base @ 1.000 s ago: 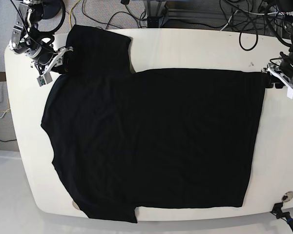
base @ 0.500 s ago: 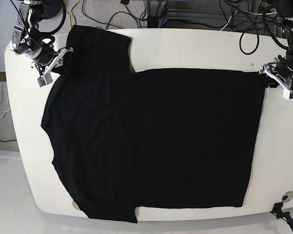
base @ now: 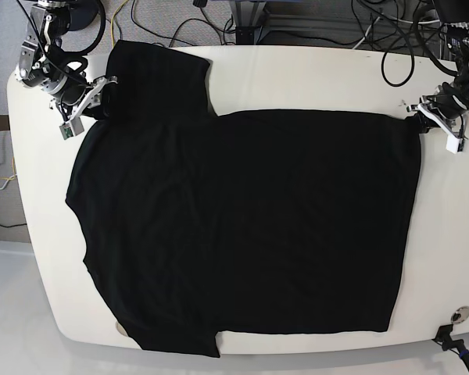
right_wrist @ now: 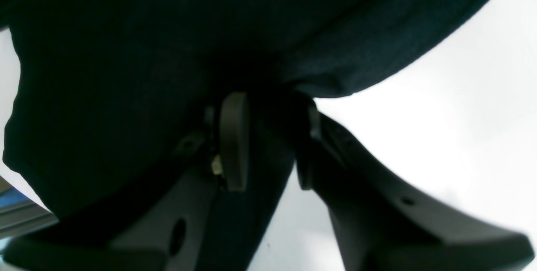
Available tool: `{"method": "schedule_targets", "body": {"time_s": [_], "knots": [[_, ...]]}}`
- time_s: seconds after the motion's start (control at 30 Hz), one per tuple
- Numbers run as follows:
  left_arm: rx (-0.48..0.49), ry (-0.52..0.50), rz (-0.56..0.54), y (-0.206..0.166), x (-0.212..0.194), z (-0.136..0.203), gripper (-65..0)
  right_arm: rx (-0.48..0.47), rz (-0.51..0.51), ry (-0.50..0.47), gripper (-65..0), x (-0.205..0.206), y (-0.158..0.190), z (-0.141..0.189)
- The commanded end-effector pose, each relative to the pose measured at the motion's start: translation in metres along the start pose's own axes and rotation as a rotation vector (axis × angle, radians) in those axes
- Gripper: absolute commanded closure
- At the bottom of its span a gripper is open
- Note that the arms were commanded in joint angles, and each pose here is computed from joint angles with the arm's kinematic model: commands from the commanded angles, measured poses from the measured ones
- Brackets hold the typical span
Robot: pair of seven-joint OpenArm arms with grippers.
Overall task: Fold the T-shirt properly
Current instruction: 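Close both grippers on the shirt's shoulder edges, then lift and pull the shirt's shoulder edge toward the robot with both grippers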
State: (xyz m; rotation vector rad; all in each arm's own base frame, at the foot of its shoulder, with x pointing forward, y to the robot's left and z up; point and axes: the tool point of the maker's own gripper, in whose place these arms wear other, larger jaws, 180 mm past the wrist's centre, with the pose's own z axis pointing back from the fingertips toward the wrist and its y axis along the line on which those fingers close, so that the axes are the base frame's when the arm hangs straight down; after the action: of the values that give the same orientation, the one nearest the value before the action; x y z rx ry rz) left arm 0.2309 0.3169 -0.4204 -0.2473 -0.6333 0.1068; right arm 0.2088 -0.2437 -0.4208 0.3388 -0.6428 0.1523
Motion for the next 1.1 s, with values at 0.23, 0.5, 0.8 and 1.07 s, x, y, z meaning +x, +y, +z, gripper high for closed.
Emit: {"method": "schedule_targets", "body": {"time_s": [0.23, 0.5, 0.8, 1.07], "knots": [[0.005, 0.005, -0.009, 0.004, 0.004, 0.006, 0.0, 0.011, 0.004, 0.104, 0.0, -0.022, -0.001, 0.000], [0.014, 0.017, -0.009, 0.010, -0.001, 0.014, 0.0, -0.012, 0.050, 0.140, 0.0, -0.034, 0.004, 0.024], [0.026, 0.029, 0.007, 0.023, -0.010, 0.035, 0.0, -0.136, 0.107, 0.168, 0.0, -0.039, -0.002, 0.069], [0.014, 0.076, -0.036, 0.015, -0.027, 0.048, 0.0, -0.125, 0.142, 0.150, 0.0, -0.035, 0.007, 0.077]]}}
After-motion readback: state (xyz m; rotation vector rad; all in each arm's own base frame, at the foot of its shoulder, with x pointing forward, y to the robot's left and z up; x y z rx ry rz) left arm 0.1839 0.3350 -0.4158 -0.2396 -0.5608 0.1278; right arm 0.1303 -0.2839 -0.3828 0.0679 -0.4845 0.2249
